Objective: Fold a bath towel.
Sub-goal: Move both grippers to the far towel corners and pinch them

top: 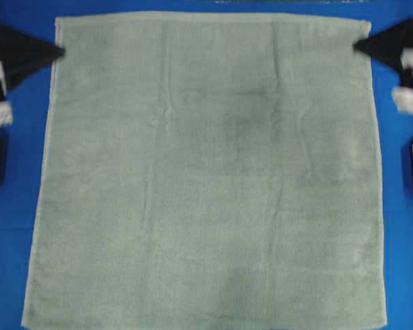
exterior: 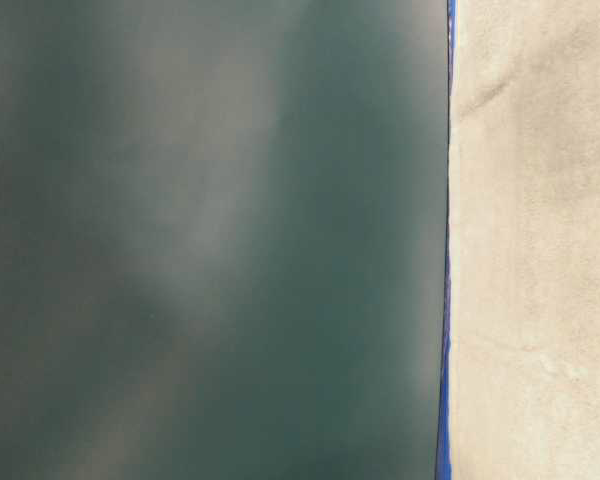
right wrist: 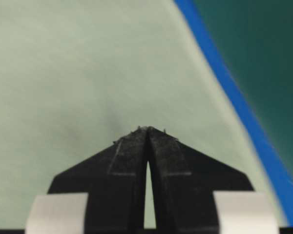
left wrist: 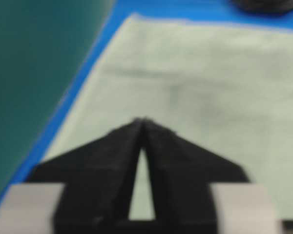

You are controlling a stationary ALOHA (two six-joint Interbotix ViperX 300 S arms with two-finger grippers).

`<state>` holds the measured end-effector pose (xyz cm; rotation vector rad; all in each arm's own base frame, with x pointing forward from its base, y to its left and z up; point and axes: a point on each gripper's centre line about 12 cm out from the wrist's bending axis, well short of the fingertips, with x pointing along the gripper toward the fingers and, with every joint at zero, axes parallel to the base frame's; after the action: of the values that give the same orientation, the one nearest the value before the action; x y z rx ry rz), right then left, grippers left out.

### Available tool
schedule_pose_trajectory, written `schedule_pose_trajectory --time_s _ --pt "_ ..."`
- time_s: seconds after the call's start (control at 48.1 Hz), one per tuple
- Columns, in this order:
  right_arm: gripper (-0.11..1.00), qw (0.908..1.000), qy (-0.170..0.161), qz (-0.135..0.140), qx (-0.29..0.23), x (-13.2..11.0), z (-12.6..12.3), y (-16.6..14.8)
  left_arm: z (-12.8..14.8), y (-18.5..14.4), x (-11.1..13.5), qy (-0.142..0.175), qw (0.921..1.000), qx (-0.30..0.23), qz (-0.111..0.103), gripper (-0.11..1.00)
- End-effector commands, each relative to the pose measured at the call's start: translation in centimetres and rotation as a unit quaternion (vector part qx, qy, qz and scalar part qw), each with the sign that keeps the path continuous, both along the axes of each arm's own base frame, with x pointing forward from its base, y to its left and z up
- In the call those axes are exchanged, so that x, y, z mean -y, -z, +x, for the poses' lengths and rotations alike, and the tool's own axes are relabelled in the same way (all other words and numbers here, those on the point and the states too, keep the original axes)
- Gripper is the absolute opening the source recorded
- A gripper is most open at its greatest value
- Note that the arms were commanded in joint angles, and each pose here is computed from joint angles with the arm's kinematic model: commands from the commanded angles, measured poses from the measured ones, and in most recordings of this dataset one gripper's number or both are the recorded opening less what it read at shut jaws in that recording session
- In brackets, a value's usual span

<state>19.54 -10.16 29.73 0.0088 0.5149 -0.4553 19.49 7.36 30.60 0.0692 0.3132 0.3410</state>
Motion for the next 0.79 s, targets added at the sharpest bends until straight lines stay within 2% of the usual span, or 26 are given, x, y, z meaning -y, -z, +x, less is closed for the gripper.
schedule_pose_trajectory --time_s 0.0,0.104,0.166,0.187,0.208,0.25,0.312,0.375,0.562,0.707,0.77 --pt "0.03 0.999 0.031 -0.003 -0.033 2.1 0.3 -0.4 0.4 0.1 -1.9 -0.035 0.999 -0.026 0.0 0.18" --pt "0.32 0.9924 0.053 0.003 -0.111 4.7 0.6 1.0 0.9 1.6 -3.9 -0.06 0.9944 -0.086 -0.007 0.51" --pt "0.52 0.9859 0.059 0.011 -0.156 6.3 0.8 1.8 1.4 2.7 -5.3 -0.068 0.9881 -0.138 -0.007 0.69" --pt "0.57 0.9834 0.061 0.014 -0.17 6.8 0.8 2.1 1.5 2.9 -5.8 -0.074 0.986 -0.149 -0.013 0.74" --pt "0.6 0.9804 0.062 0.019 -0.186 7.3 0.8 2.5 1.7 3.2 -6.3 -0.08 0.9835 -0.161 -0.018 0.79" --pt "0.58 0.9737 0.066 0.031 -0.216 8.7 1.0 3.2 2.0 3.7 -7.4 -0.089 0.9783 -0.185 -0.028 0.86" --pt "0.5 0.9658 0.067 0.05 -0.246 10.4 1.3 4.0 2.6 4.6 -8.9 -0.099 0.9698 -0.219 -0.042 0.87" --pt "0.5 0.9589 0.06 0.064 -0.27 12.1 1.8 4.8 3.5 5.6 -10.6 -0.097 0.9586 -0.264 -0.046 0.85" --pt "0.54 0.9428 0.029 0.102 -0.316 16.3 2.9 8.7 6.0 9.2 -15.2 -0.07 0.938 -0.339 -0.025 0.87" --pt "0.54 0.9364 0.018 0.118 -0.33 18.4 3.2 12.8 6.5 13.5 -18.3 -0.067 0.9228 -0.378 -0.036 0.86" --pt "0.54 0.9354 0.018 0.119 -0.332 19.1 3.1 14.2 6.5 15.0 -19.4 -0.07 0.9196 -0.385 -0.039 0.86"
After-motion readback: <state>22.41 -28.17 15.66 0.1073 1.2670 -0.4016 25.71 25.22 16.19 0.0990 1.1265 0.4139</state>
